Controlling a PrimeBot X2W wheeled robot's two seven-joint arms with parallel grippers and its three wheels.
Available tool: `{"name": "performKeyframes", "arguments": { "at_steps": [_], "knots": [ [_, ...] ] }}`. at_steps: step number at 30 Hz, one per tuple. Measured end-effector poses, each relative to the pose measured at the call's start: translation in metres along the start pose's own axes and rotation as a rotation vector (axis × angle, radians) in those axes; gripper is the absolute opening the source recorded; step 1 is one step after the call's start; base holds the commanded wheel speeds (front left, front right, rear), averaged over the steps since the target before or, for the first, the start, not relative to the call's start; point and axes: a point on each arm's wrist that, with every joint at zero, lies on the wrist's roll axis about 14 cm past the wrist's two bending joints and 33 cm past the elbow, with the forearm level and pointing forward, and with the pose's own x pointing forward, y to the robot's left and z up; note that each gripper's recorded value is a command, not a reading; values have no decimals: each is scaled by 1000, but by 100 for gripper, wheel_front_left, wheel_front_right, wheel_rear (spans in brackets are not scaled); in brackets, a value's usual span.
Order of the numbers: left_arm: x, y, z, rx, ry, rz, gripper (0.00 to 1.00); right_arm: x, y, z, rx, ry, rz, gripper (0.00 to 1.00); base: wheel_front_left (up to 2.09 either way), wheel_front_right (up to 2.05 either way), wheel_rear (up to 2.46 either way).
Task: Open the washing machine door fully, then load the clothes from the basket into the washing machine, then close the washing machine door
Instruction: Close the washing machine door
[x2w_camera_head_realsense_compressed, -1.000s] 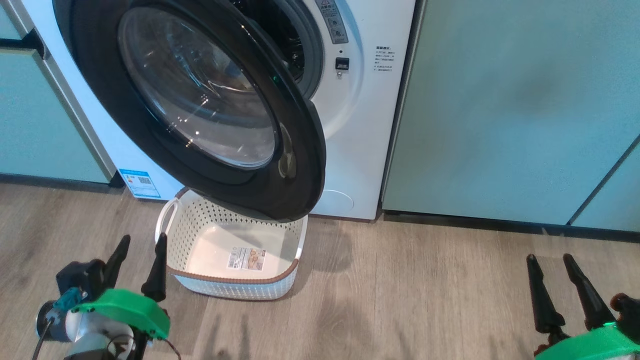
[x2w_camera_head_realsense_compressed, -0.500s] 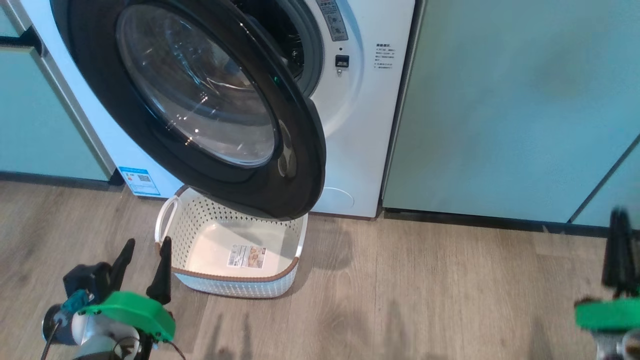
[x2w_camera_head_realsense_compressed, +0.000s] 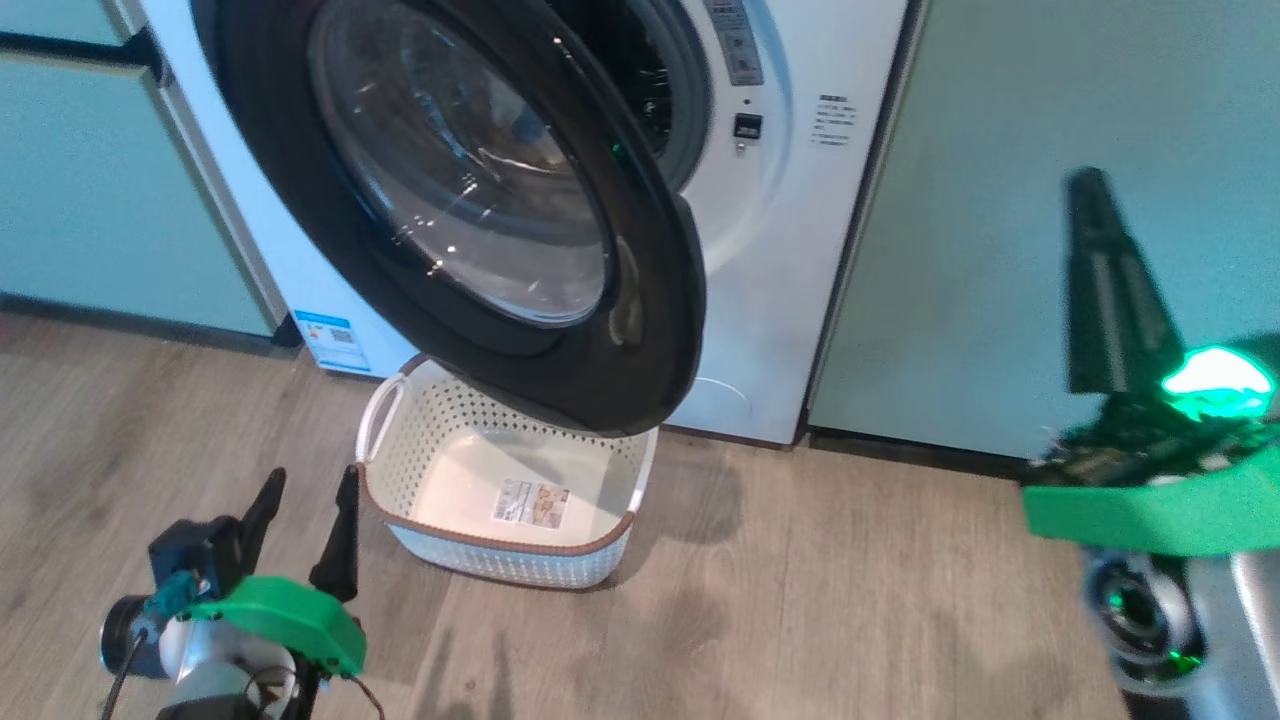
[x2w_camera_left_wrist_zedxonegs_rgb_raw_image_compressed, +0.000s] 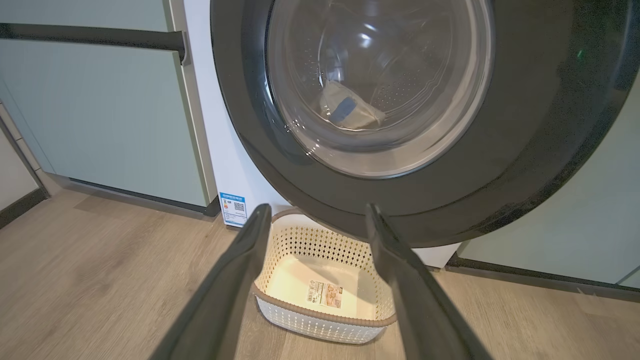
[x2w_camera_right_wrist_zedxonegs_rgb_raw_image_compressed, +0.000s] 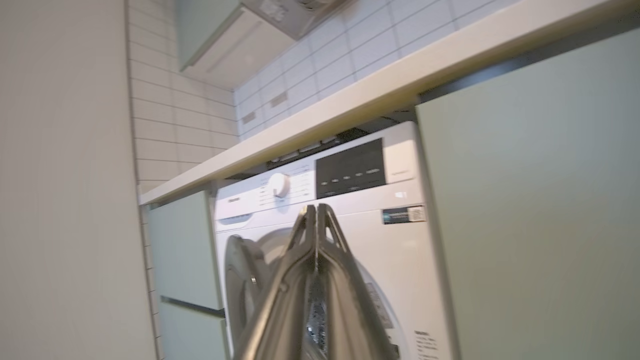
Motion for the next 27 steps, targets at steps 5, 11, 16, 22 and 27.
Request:
{"name": "performKeyframes", "arguments": {
  "at_steps": [5, 11, 16, 22, 27],
  "knots": [
    [-8, 6, 2, 9, -7, 21, 100, 18, 61, -12, 59, 19, 208, 0, 0, 0, 0],
    [-17, 13, 2, 10, -8, 47, 100, 10, 127, -53, 114, 134, 414, 0, 0, 0, 0],
    [-24, 17, 1, 13, -6, 64, 100, -14, 161, -102, 119, 283, 519, 0, 0, 0, 0],
    [-27, 10, 0, 19, -2, 41, 100, -35, 152, -159, 127, 461, 468, 0, 0, 0, 0],
    [-25, 8, 8, 28, -22, 38, 100, -58, 119, -210, 107, 635, 360, 0, 0, 0, 0]
  ]
}}
